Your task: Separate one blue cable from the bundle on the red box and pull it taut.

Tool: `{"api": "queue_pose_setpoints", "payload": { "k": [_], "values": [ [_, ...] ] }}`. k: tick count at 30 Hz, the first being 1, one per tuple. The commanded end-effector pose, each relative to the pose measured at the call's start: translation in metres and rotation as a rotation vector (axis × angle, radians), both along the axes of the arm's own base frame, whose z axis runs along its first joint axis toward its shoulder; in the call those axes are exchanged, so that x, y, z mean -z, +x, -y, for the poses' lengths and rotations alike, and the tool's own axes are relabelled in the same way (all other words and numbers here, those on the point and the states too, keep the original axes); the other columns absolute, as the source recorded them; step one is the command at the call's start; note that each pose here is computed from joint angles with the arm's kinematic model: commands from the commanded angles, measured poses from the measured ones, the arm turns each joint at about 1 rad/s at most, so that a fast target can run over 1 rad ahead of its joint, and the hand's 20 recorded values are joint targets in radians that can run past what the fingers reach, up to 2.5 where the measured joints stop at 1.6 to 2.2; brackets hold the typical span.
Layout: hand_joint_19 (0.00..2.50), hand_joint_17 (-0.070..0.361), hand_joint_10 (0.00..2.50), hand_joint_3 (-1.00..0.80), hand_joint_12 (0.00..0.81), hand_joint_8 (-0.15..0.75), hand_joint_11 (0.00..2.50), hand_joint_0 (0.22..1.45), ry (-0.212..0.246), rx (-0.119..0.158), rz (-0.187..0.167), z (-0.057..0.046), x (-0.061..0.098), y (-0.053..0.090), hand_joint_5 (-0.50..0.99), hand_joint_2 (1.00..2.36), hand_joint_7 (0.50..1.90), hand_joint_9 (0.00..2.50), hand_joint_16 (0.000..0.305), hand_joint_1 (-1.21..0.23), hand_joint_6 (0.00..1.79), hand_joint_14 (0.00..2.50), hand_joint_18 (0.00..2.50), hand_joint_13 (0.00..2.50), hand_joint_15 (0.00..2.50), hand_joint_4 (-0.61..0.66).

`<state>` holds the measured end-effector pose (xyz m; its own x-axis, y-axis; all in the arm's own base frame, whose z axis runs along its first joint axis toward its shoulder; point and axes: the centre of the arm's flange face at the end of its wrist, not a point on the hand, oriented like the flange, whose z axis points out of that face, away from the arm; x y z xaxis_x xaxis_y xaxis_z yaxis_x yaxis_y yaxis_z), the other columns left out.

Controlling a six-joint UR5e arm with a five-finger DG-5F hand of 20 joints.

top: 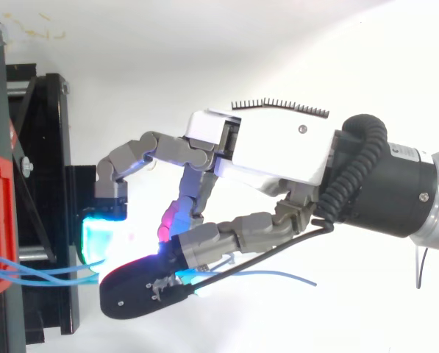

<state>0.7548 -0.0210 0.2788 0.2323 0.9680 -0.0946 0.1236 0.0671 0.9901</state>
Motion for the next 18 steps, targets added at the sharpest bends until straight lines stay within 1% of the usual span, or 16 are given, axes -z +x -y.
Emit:
{"api": "queue_pose_setpoints", "payload": {
  "k": [1, 6, 8, 14, 17, 18],
  "values": [
    [0.5, 0.128, 0.02, -0.29, 0.463, 0.406, 0.89, 0.56, -0.001, 0.0, -0.004, 0.0, 0.0004, -0.0004, -0.06, 1.01, 1.15, 1.63, 0.057, -0.57, 0.87, 0.02, 1.17, 1.26, 0.65, 0.07],
    [0.5, 0.13, 0.02, -0.29, 0.469, 0.407, 0.9, 0.56, -0.001, -0.002, -0.007, -0.0011, 0.0006, -0.0007, -0.06, 1.0, 1.14, 1.64, 0.058, -0.59, 0.87, 0.02, 1.18, 1.26, 0.66, 0.06],
    [0.51, 0.13, 0.01, -0.27, 0.467, 0.404, 0.9, 0.56, -0.001, 0.0, -0.005, 0.0, -0.0001, -0.0004, -0.06, 1.01, 1.17, 1.64, 0.058, -0.65, 0.87, 0.02, 1.18, 1.26, 0.66, 0.06],
    [0.5, 0.123, 0.01, -0.22, 0.45, 0.387, 0.9, 0.57, -0.001, -0.002, -0.007, -0.0011, 0.0006, -0.0007, -0.08, 1.01, 1.15, 1.55, 0.055, -0.74, 0.88, 0.02, 1.15, 1.24, 0.66, 0.05],
    [0.47, 0.116, 0.01, -0.19, 0.43, 0.337, 0.75, 0.57, -0.001, 0.0, -0.007, 0.0, 0.0006, -0.0007, -0.08, 1.01, 1.14, 1.45, 0.052, -0.77, 0.88, 0.02, 1.13, 1.19, 0.58, 0.01],
    [0.45, 0.111, 0.01, -0.19, 0.426, 0.322, 0.64, 0.57, -0.001, -0.002, -0.007, -0.0001, 0.0, -0.0006, -0.08, 1.01, 1.14, 1.37, 0.049, -0.78, 0.88, 0.01, 1.1, 1.15, 0.51, 0.01]
  ]
}}
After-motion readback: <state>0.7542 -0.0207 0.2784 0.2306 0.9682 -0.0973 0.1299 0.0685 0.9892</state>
